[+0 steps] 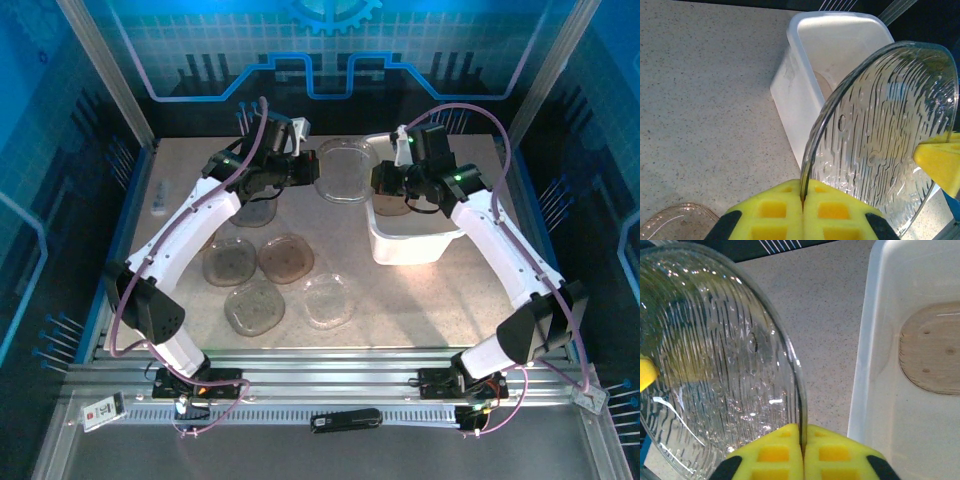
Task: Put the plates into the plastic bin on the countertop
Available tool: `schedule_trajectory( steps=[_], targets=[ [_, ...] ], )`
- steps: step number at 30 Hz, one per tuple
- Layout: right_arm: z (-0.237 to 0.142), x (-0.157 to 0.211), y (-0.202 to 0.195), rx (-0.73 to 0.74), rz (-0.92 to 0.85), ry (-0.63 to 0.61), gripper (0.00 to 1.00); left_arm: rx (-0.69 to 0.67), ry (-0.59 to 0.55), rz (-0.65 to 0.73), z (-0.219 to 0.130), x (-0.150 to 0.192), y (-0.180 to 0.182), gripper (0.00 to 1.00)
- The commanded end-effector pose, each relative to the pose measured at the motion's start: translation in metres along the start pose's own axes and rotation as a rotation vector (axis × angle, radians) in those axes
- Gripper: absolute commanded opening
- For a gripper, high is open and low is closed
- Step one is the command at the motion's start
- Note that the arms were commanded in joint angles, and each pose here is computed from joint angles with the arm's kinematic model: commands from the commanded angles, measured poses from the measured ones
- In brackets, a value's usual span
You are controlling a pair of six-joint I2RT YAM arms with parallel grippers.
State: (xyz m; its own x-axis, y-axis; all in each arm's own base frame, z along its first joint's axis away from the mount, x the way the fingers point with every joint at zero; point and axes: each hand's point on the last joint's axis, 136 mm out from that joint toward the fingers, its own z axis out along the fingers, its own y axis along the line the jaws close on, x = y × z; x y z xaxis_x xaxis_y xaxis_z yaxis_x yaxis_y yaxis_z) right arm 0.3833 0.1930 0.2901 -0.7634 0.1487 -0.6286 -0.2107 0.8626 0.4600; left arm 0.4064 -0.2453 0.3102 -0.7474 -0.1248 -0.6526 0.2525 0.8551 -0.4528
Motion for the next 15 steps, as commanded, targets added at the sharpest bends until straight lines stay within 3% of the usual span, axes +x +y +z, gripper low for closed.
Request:
schedule_trajectory(
  steps=[1,7,15],
  targets=[
    [-0.005,-0.005,-0.006,0.016,0.006,-0.034,0.05,0.059,-0.043,0.030,-0.019,-0.013,-0.025,0.02],
    [-0.010,-0.009,-0.012,0.030,0.024,-0.057,0.00,0.043,-0.054,0.040,-0.020,-0.016,-0.024,0.37],
    [-0.024,-0.026,-0.039,0.071,0.069,-0.105,0.00,0.029,-0.073,0.071,-0.021,-0.031,-0.025,0.57]
  ],
)
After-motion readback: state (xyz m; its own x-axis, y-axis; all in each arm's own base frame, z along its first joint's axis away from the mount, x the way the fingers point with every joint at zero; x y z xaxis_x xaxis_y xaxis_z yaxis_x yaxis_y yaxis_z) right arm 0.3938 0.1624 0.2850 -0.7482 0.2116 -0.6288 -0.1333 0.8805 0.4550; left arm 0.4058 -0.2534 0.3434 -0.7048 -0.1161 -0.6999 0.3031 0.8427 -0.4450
